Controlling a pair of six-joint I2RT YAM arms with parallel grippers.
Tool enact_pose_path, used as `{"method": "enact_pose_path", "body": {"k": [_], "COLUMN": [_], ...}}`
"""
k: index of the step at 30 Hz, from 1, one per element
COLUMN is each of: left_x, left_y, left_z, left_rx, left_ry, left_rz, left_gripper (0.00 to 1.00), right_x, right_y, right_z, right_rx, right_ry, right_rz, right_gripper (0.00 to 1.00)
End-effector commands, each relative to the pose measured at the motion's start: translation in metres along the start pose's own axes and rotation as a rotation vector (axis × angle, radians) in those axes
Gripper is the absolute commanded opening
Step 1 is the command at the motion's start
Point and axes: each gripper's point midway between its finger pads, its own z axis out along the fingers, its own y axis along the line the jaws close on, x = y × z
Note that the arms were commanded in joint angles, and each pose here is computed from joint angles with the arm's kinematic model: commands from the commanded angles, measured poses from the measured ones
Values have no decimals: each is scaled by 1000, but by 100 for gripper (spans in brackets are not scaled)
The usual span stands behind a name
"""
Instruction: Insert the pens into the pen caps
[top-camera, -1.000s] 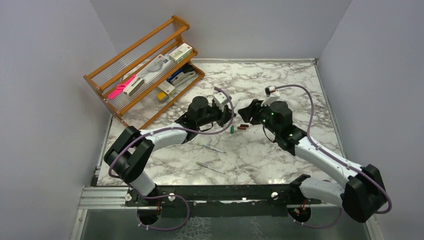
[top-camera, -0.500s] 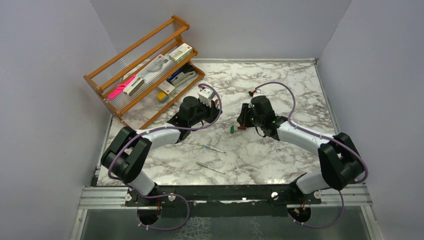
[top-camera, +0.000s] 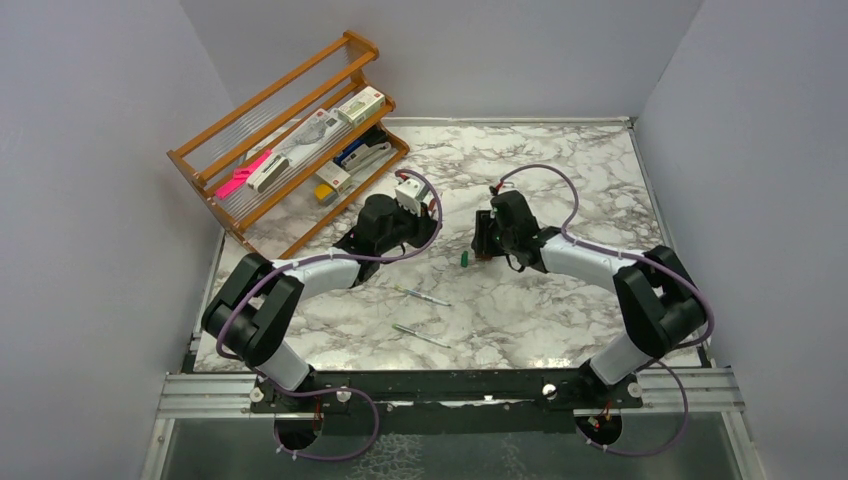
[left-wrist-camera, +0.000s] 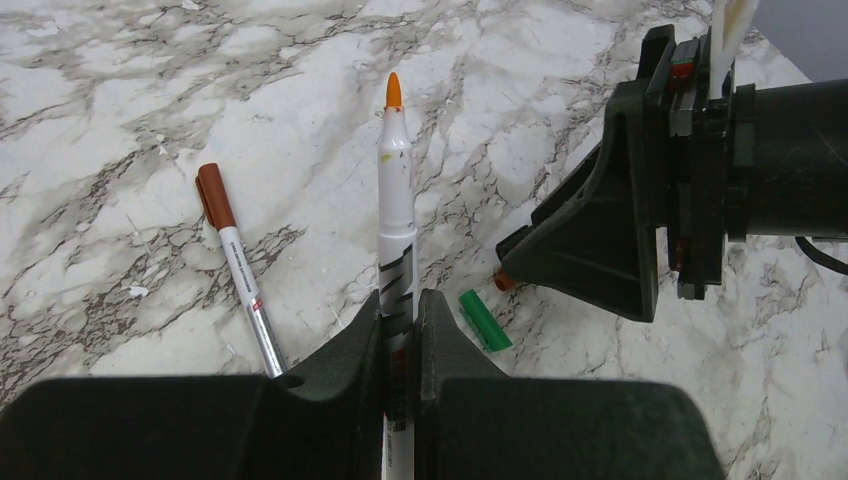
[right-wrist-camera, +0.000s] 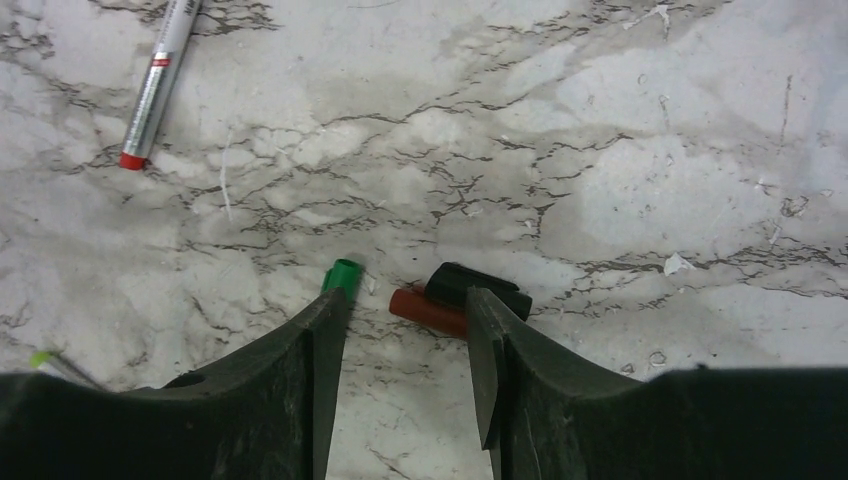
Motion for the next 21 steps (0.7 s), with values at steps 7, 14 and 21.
{"method": "enact_pose_path", "body": {"k": [7, 14, 21], "left_x": [-4, 0, 4], "left_y": [-1, -1, -3], "left_z": [-1, 0, 0], "left_rx": [10, 19, 29], "left_ry": [-21, -10, 1], "left_rz": [23, 21, 16], "left_gripper": [0, 0, 0], "right_x": [-5, 7, 30], "right_y": [-18, -18, -26], "right_z": [21, 19, 9], "right_rx": [108, 90, 94], "right_ry": [-7, 19, 57], "right_rz": [-63, -56, -30], "right_gripper": [49, 47, 39]}}
